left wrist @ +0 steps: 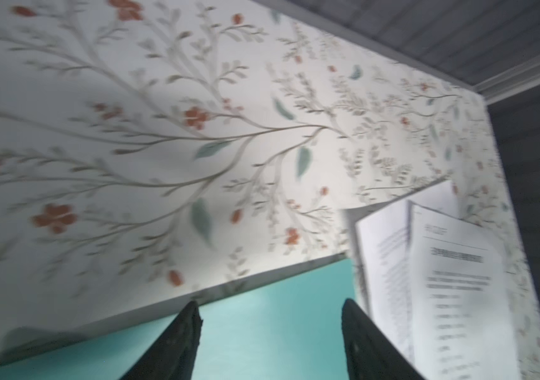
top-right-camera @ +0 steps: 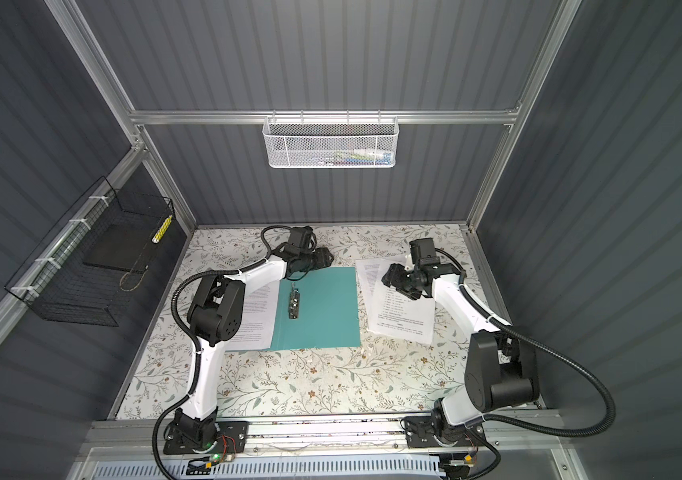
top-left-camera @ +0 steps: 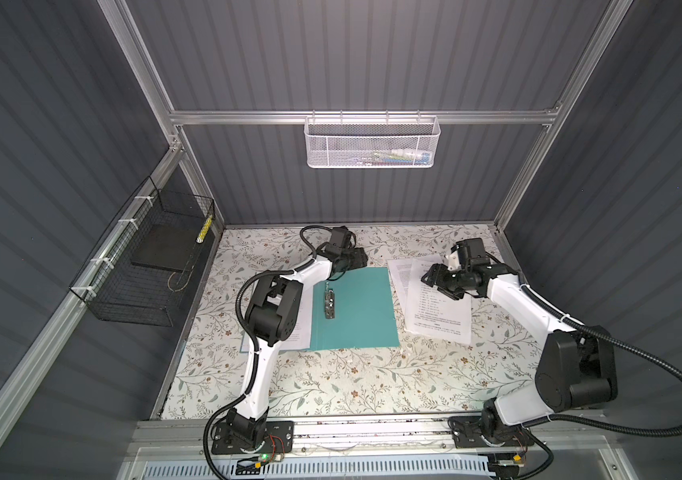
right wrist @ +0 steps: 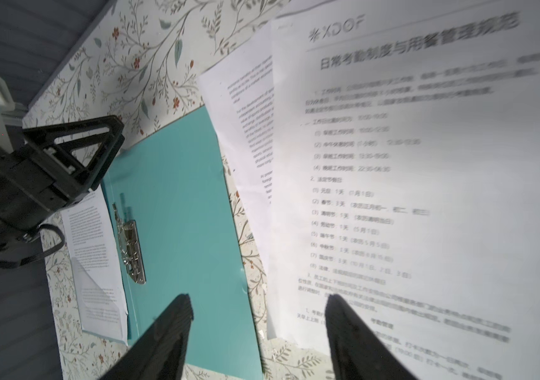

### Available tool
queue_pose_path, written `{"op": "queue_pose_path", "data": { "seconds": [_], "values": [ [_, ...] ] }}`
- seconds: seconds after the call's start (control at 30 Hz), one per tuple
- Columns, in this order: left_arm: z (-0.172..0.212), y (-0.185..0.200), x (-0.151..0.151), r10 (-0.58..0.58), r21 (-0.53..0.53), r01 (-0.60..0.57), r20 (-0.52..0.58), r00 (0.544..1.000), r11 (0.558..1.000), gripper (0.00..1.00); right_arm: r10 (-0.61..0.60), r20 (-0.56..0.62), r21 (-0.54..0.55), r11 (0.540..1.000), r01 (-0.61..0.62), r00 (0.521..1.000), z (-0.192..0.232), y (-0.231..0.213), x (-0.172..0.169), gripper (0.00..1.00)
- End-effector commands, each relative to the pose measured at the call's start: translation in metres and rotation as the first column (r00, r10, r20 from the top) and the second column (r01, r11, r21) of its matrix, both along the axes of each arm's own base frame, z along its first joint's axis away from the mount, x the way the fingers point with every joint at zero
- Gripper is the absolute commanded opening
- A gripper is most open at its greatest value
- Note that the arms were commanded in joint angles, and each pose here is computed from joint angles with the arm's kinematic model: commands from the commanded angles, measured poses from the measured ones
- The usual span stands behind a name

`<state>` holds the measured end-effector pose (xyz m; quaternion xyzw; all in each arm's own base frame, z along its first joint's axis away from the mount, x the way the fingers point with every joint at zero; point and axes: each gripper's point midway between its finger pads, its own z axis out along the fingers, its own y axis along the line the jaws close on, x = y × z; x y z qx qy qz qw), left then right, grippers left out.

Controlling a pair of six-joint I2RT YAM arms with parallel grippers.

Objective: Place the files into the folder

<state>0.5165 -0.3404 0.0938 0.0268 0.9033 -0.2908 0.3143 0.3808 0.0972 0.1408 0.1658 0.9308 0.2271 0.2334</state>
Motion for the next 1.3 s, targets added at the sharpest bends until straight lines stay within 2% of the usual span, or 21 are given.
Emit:
{"op": "queue_pose_path", "data": {
  "seconds": [0.0,0.13,0.3,0.47,0.73,1.0,1.27],
  "values": [
    [0.015,-0.048,-0.01,-0.068,-0.068,0.069,0.014,0.998,0.995,0.7,-0.084,-0.002,0.013,0.996,0.084,0.997,0.0,-0.027,0.003,0.69],
    [0.015,-0.078,0.0,-0.116,-0.057,0.118,0.04,0.992,0.991,0.7,-0.177,-0.015,0.01,0.984,0.178,0.984,-0.007,-0.06,0.007,0.68],
    [-0.003,-0.104,0.016,-0.153,-0.114,0.158,0.045,0.987,0.981,0.7,-0.273,-0.041,-0.017,0.962,0.273,0.961,-0.029,-0.097,0.015,0.68],
    [-0.01,-0.125,0.019,-0.183,-0.155,0.189,0.055,0.982,0.97,0.7,-0.348,-0.095,-0.055,0.937,0.344,0.933,-0.056,-0.124,0.021,0.77],
    [-0.018,-0.129,0.013,-0.207,-0.155,0.212,0.046,0.977,0.965,0.7,-0.372,-0.167,-0.084,0.928,0.363,0.913,-0.086,-0.135,0.025,0.74],
    [-0.026,-0.128,0.009,-0.215,-0.145,0.217,0.033,0.976,0.965,0.69,-0.354,-0.221,-0.061,0.935,0.349,0.909,-0.107,-0.129,0.022,0.73],
    [-0.032,-0.127,0.008,-0.214,-0.142,0.214,0.02,0.977,0.966,0.68,-0.321,-0.186,0.01,0.944,0.329,0.929,-0.101,-0.118,0.029,0.71]
  ]
}}
